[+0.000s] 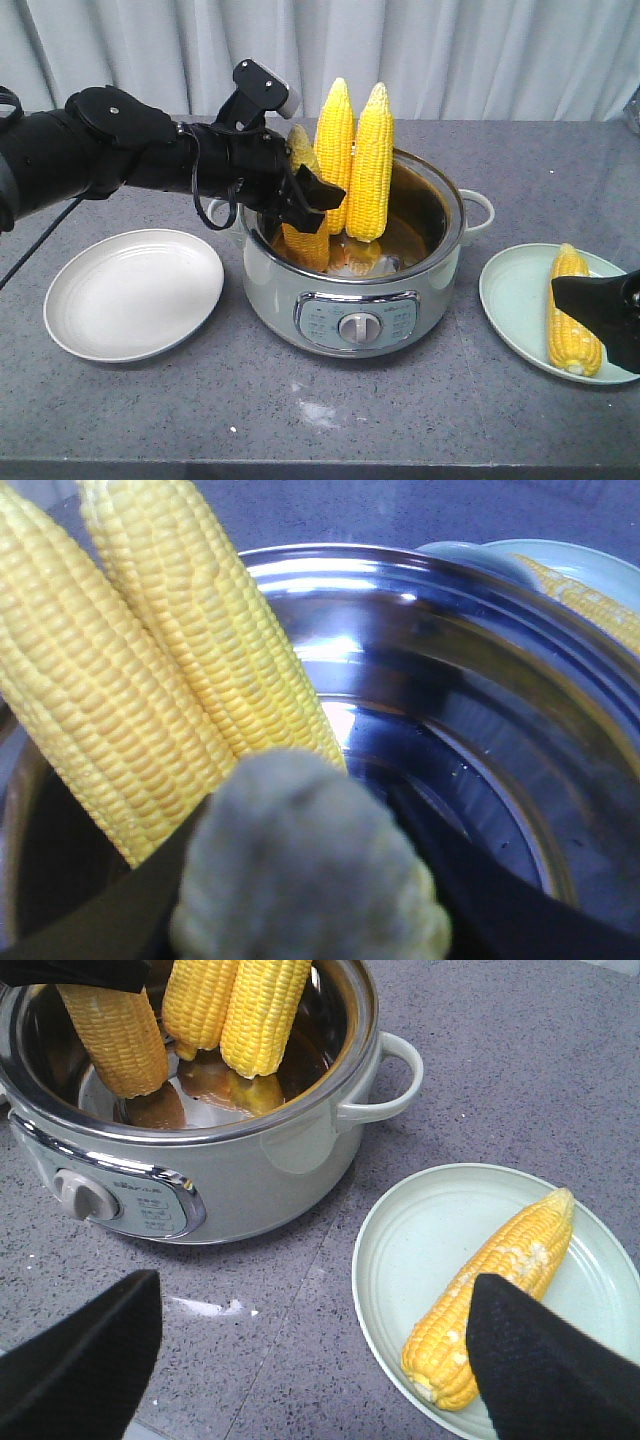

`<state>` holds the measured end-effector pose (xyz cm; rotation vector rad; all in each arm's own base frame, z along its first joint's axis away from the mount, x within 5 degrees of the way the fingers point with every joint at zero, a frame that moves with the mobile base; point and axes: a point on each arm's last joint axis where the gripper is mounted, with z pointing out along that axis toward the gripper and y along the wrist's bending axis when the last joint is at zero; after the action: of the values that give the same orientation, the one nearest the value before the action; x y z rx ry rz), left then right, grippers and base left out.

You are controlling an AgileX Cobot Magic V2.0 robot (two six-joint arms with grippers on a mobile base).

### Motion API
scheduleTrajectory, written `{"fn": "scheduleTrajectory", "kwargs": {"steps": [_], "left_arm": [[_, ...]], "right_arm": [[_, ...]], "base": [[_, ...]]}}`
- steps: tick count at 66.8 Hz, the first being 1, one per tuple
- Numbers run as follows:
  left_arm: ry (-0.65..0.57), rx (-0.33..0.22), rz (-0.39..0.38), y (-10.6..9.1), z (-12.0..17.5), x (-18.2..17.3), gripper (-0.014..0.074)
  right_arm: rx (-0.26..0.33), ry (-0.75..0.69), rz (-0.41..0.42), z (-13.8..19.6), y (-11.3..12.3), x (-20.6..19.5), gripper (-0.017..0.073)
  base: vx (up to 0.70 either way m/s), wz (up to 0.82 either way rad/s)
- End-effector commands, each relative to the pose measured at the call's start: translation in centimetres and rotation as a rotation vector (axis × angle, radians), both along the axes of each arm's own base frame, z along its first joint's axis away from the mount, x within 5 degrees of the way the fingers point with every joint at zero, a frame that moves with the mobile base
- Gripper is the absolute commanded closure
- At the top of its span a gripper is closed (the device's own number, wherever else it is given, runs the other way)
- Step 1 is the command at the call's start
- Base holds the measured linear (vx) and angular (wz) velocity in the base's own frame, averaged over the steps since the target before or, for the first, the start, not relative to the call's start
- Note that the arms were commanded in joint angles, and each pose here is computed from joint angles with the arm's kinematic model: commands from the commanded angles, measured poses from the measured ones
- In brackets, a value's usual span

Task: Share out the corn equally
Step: 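Reach the left gripper into the pot and grasp a corn cob, then carry the corn cob over and lower it onto the beige plate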

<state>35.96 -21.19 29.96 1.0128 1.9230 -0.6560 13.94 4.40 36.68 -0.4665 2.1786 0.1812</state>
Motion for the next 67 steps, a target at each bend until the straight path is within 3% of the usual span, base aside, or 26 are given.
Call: {"fn": "scheduleTrajectory", "kwargs": {"steps": [1, 15, 36, 48, 54, 67], "left_arm": [[-0.060, -0.066, -0.001, 0.0, 3.1, -0.7, 0.0510], [-0.066, -0.072, -0.020, -0.1, 3.7, -0.8, 0.0496], [-0.153, -0.127, -0.033, 0.3, 8.4, -1.9, 0.0482], [-0.232, -0.117, -0.053, 1.1, 11.8, -3.7, 0.0479], [-0.273, -0.111, -0.033, 1.9, 13.8, -4.8, 0.0477], [-0.359, -0.046, 0.041, 4.1, 17.3, -7.6, 0.0470]], "right_arm": [[0.018, -0.091, -0.007, 1.3, 0.0, 0.2, -0.0031], [0.018, -0.091, -0.007, 1.3, 0.0, 0.2, -0.0031], [0.018, -0.091, -0.006, 1.3, 0.0, 0.2, -0.0031], [0.018, -0.091, -0.006, 1.3, 0.0, 0.2, -0.0031], [0.018, -0.091, -0.006, 1.3, 0.0, 0.2, -0.0031], [0.018, -0.091, -0.006, 1.3, 0.0, 0.2, -0.0031]], "base": [[0.00, 0.00], [0.00, 0.00], [0.00, 0.00], [0.00, 0.00], [0.00, 0.00], [0.00, 0.00]]}}
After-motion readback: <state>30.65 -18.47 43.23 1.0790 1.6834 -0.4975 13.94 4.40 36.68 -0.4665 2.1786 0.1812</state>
